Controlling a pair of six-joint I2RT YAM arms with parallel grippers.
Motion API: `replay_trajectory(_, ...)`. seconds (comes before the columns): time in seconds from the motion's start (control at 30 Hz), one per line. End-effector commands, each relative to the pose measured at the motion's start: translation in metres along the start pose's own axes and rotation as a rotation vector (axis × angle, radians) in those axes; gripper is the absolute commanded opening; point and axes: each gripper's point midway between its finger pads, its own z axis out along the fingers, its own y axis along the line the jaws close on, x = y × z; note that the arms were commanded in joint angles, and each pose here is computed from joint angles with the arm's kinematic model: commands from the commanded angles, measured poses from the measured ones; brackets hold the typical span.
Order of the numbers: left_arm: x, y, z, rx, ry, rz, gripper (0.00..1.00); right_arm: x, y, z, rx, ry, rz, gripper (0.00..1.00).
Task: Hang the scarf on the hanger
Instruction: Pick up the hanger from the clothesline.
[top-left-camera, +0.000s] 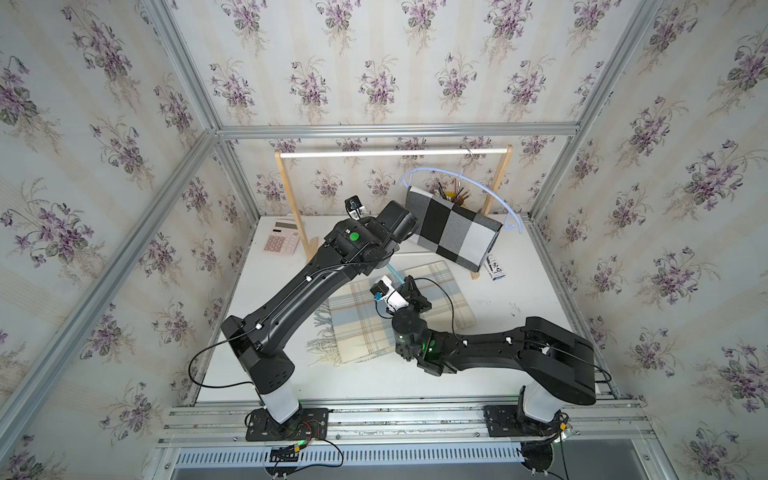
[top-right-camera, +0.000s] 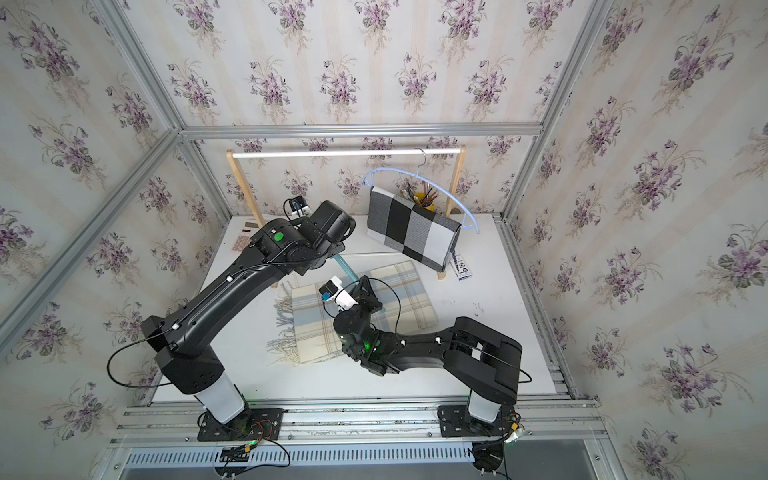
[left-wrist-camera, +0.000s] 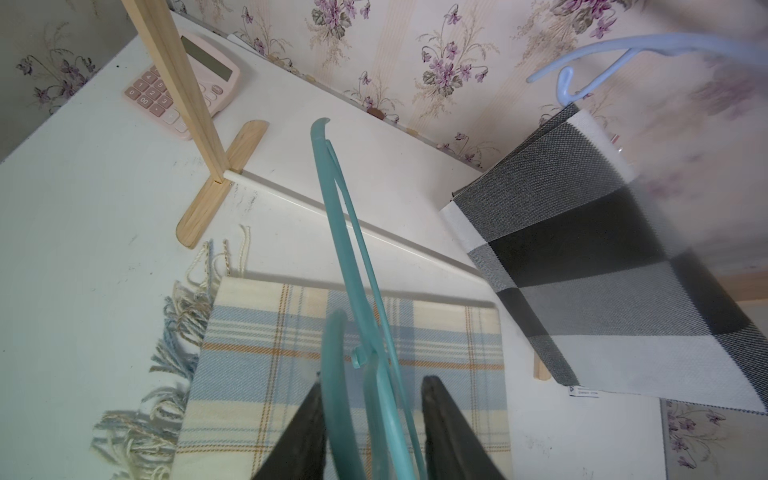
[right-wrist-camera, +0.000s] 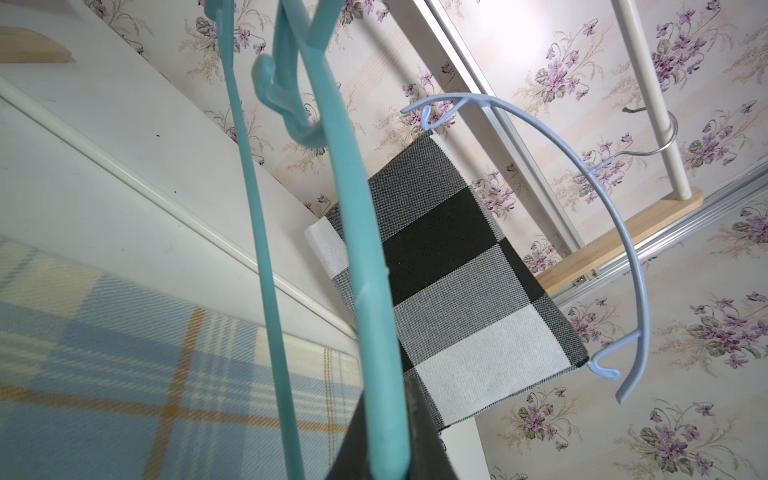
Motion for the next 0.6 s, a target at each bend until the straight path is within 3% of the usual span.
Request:
replay_trajectory(0.0,0.000,0.007,0.004,-0.030,-0.003,0.001,0.36,-0.003,-0.001,0.000,0.004,-0.002,0.033,0.00)
replay_trajectory(0.13,0.003,0.008,0.011,-0.043,0.007,0.014,0.23,-0.002,0.001,0.000,0.004,0.000,0.029,0.00)
replay_trajectory(0.27,0.008,0.008,0.016,-0.039,0.025,0.022,0.00,0.000,0.003,0.001,-0.001,0.007,0.025,0.00)
replay_trajectory(0.4,0.009,0.010,0.016,-0.029,0.024,0.028,0.00,0.000,0.009,-0.001,-0.055,0.014,0.046,0.04)
replay_trajectory(0.57,0.004,0.017,0.014,-0.021,-0.014,0.042,0.00,0.000,0.036,-0.013,-0.322,0.065,0.090,0.95)
